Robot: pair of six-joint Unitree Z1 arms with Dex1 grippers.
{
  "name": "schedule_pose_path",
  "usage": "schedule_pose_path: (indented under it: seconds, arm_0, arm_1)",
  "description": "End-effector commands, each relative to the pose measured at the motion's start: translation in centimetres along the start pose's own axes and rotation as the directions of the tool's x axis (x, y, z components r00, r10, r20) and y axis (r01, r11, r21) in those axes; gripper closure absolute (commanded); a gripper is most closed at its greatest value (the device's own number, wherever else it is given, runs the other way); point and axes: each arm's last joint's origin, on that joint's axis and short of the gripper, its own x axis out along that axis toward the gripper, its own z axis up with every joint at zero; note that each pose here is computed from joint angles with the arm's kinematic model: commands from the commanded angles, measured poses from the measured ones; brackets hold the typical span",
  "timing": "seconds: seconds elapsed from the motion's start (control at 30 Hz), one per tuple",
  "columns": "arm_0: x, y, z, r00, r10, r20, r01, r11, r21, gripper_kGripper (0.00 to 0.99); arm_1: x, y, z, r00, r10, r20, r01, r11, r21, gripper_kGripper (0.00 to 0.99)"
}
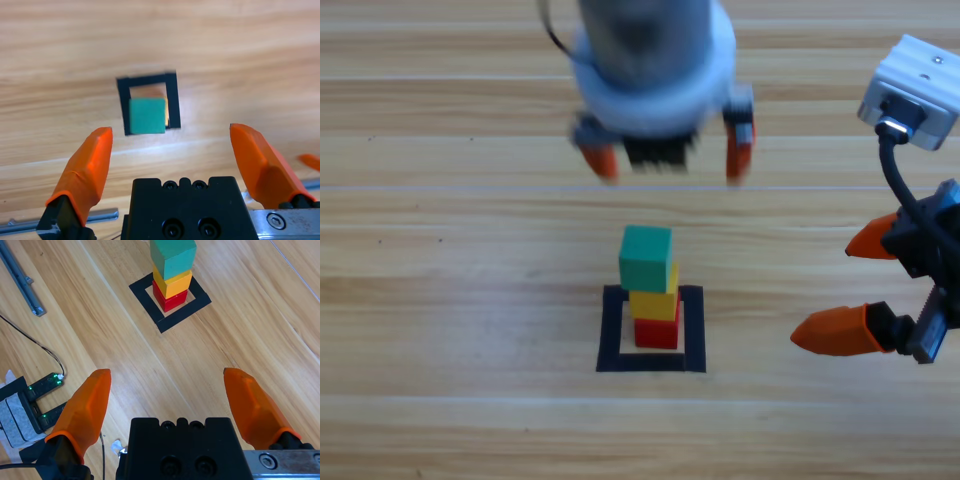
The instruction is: Stack the blocks in the rectangular block: red at the bottom, yellow in the middle, green on top
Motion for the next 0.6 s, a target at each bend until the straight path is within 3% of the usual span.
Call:
schedule_pose_path:
  seconds: [0.03,0.17,0.33,0.6]
  arm_0:
    - [-9.3,3.7,-5.3,0.979,-0.034,0.201,0.037,0.999,-0.011,0.007]
    - [-7.8,6.0,-8.5,0.971,0.031,0.238,-0.029,1.000,-0.009,0.007]
    - [-6.4,11.0,-12.1,0.957,0.001,0.291,-0.005,1.000,0.013,0.005]
    - [-4.2,15.4,-14.6,0.951,-0.014,0.309,0.001,0.999,0.041,0.000]
  arm_1:
    - [-0.1,-0.3,-0.9,1.000,-0.004,-0.028,0.004,1.000,0.003,0.000]
    - [0.1,-0.3,-0.7,0.999,-0.008,-0.032,0.009,1.000,0.004,0.000]
    - [0.1,-0.3,-0.6,0.999,-0.015,-0.031,0.015,1.000,0.005,0.000]
    - [0.5,-0.3,-0.5,0.999,-0.015,-0.038,0.015,1.000,0.007,0.000]
